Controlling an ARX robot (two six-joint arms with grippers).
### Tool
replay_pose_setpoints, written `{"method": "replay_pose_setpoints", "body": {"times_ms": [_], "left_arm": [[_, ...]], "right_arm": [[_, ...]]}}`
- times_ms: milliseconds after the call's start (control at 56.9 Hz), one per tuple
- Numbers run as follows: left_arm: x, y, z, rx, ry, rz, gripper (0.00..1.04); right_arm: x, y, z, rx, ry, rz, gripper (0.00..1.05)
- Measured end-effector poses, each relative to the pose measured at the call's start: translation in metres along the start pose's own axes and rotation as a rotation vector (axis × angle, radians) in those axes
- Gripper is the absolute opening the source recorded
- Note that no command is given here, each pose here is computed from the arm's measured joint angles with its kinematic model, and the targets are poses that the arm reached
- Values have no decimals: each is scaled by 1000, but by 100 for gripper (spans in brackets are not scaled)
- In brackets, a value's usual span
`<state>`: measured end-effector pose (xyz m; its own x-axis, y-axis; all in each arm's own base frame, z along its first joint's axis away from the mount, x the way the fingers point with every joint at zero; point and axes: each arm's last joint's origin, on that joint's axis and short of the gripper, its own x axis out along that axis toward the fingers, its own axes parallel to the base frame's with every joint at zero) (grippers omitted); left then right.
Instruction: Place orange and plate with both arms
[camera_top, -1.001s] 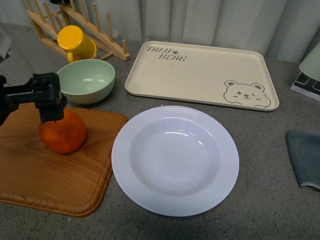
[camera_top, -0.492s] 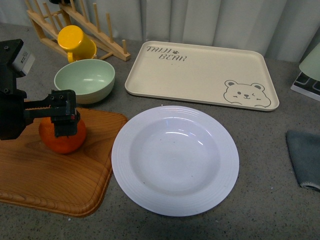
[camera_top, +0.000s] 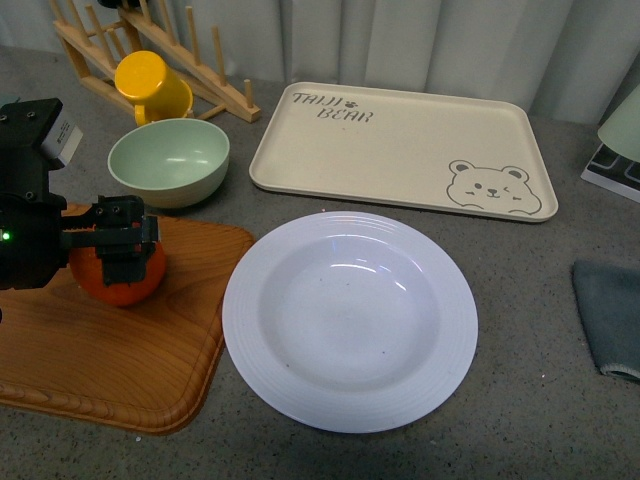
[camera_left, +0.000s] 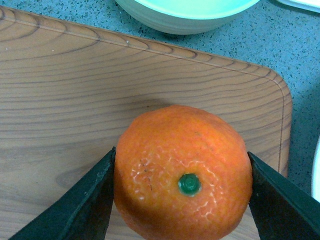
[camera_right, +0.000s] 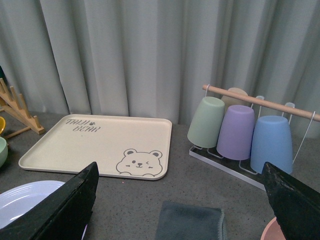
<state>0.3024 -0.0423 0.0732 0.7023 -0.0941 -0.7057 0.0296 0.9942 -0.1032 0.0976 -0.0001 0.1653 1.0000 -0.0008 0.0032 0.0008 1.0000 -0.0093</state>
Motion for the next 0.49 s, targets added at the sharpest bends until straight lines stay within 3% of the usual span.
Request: {"method": "replay_pose_setpoints", "body": {"times_ms": [316, 492], "left_arm": [[-5, -6, 4, 12, -18, 6, 65], [-20, -41, 18, 47, -63, -85, 65]], "right_arm": [[0, 0, 0, 0, 0, 0, 95], [0, 0, 0, 0, 0, 0, 95]]}}
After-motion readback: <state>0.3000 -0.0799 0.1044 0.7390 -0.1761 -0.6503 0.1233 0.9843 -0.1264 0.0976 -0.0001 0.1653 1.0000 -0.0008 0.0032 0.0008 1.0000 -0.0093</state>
